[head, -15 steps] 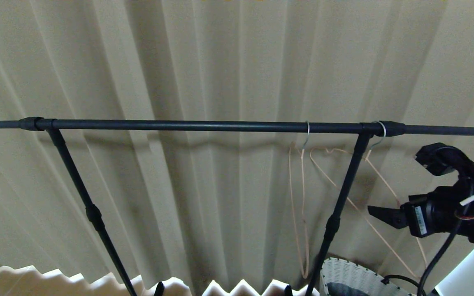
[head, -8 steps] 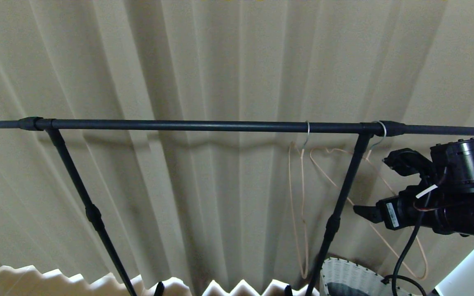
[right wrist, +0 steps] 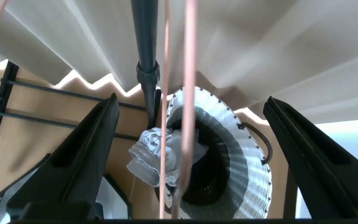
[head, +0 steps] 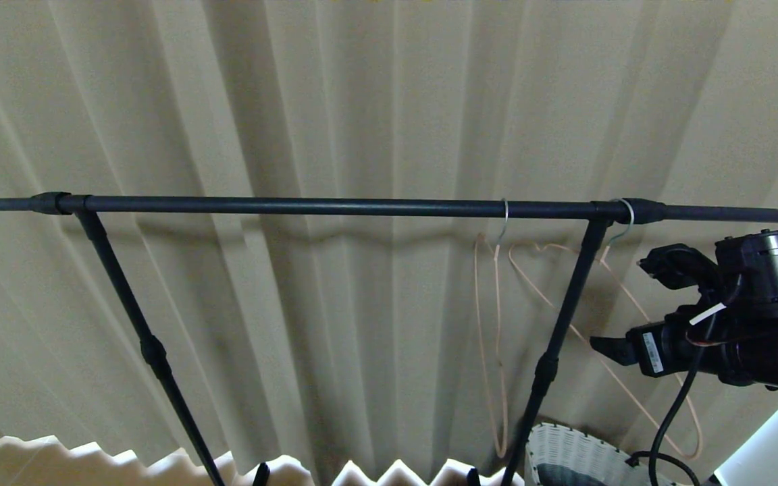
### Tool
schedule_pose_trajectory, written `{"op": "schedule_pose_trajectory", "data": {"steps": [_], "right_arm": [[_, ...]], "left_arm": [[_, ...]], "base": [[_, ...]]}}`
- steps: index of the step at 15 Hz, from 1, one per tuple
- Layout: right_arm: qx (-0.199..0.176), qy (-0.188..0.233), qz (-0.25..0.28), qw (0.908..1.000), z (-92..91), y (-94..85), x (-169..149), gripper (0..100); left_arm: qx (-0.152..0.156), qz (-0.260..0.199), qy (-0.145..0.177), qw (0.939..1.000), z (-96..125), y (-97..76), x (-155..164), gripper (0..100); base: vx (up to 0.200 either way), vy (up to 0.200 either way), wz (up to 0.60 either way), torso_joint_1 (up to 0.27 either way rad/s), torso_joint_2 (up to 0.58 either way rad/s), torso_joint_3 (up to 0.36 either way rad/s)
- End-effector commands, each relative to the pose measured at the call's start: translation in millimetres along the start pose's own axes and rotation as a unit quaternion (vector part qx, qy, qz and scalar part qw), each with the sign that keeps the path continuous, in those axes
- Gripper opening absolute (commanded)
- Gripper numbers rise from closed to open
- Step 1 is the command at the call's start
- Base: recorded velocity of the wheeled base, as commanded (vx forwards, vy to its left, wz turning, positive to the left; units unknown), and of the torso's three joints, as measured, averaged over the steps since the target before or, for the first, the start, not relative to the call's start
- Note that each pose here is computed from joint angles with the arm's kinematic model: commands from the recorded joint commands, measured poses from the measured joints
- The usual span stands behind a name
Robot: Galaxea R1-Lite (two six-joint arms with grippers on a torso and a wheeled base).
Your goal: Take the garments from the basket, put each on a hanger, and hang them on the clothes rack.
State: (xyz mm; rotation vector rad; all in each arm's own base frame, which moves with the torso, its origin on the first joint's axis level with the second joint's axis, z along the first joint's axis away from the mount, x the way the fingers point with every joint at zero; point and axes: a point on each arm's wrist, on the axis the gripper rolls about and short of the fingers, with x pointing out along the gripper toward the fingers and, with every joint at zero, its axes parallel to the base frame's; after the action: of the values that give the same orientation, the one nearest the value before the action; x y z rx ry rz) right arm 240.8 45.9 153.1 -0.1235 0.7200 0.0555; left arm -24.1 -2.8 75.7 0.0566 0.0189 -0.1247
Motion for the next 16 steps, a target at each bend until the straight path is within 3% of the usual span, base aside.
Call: {"op": "schedule_pose_trajectory", "data": {"steps": [1, 7, 8, 16], "right_arm": [[0.002, -0.008, -0.001, 1.0, -0.1, -1.3, -5.7, 100], [0.001, -0.002, -0.001, 1.0, -0.9, -0.9, -2.7, 100], [0.001, -0.002, -0.001, 1.0, -1.0, -0.8, -2.3, 0], [0.002, -0.008, -0.001, 1.0, -0.3, -1.5, -6.8, 0]], "left_arm": [[0.0, 0.0, 0.001, 1.0, -0.1, 0.0, 0.2, 0], [0.0, 0.0, 0.001, 1.0, -0.1, 0.0, 0.2, 0], [0.0, 0.0, 0.001, 1.0, -0.1, 0.0, 0.2, 0], [0.0, 0.0, 0.001, 1.0, -0.1, 0.0, 0.2, 0]], "base": [[0.0, 0.0, 0.0, 0.0, 0.0, 0.0], [0.0, 0.0, 0.0, 0.0, 0.0, 0.0], [0.0, 0.0, 0.0, 0.0, 0.0, 0.0], [0.0, 0.0, 0.0, 0.0, 0.0, 0.0]]}}
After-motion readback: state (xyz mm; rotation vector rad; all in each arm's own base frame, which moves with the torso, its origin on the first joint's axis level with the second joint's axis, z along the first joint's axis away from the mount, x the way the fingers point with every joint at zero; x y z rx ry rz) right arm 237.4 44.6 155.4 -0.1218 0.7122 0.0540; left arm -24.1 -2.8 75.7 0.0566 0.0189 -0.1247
